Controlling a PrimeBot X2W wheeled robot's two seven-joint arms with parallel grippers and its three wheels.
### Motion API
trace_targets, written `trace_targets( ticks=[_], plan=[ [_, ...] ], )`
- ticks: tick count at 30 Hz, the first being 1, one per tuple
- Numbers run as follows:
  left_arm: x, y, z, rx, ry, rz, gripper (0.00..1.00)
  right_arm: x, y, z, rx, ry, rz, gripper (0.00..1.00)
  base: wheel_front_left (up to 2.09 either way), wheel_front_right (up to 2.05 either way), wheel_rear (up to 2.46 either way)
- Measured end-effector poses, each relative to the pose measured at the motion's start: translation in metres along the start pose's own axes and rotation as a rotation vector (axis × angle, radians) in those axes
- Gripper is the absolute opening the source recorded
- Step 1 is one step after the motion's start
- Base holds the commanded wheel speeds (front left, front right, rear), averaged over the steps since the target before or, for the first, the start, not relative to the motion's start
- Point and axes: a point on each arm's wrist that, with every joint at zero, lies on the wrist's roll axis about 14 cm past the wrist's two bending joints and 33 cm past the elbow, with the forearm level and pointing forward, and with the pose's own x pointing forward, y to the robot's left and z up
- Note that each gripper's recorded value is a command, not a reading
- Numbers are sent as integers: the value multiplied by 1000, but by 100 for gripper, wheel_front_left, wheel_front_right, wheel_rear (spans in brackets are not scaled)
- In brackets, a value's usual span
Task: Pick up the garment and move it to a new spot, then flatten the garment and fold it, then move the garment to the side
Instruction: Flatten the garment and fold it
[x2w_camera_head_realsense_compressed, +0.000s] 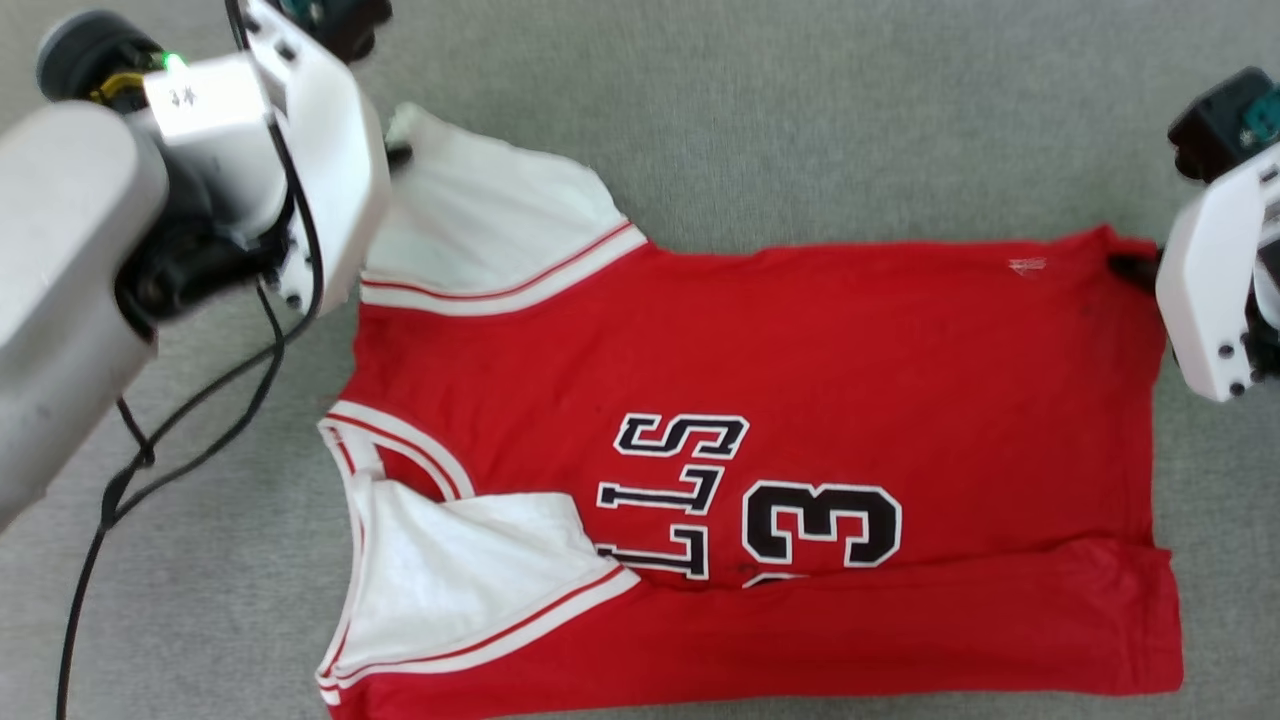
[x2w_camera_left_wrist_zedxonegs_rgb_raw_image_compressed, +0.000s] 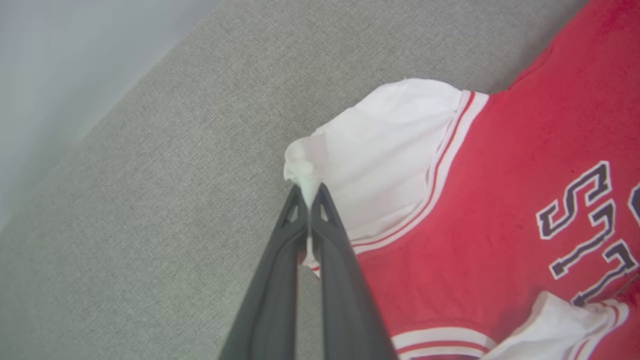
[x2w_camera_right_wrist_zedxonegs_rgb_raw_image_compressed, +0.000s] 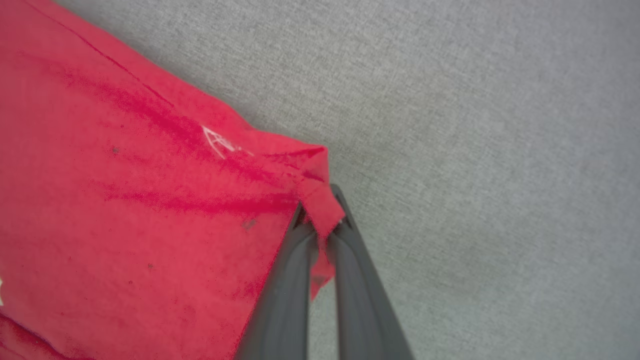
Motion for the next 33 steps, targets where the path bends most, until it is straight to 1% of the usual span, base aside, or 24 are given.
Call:
trace_targets(
  ticks=[7,14,18,24,27,30,32,33],
  plan=[
    [-47,-29,-16,23,-47,-17,0,-41,10,-6,-37,-100,-4,0,0,0,0],
    [-84,-62,-57,11,-31,-24,0,-68,35,-28,-51,-155,25,0,0,0,0],
    [-95,-90,-88,-25,-4,-57,0,-78,47,-49,-40,-165,39,0,0,0,0],
    [-99,-123,-145,-123,82,-100,0,-76,66,-92,-3,-123,76,0,0,0,0],
    [-91,-136,-174,-173,143,-123,0,-64,80,-118,15,-58,105,0,0,0,0],
    [-81,-146,-188,-219,169,-147,0,-54,90,-133,63,-28,128,0,0,0,0],
    [-76,-151,-194,-242,175,-159,0,-50,88,-136,78,-26,121,0,0,0,0],
    [-73,-151,-194,-250,169,-156,31,-49,87,-136,86,-30,117,2,0,0,0]
  ],
)
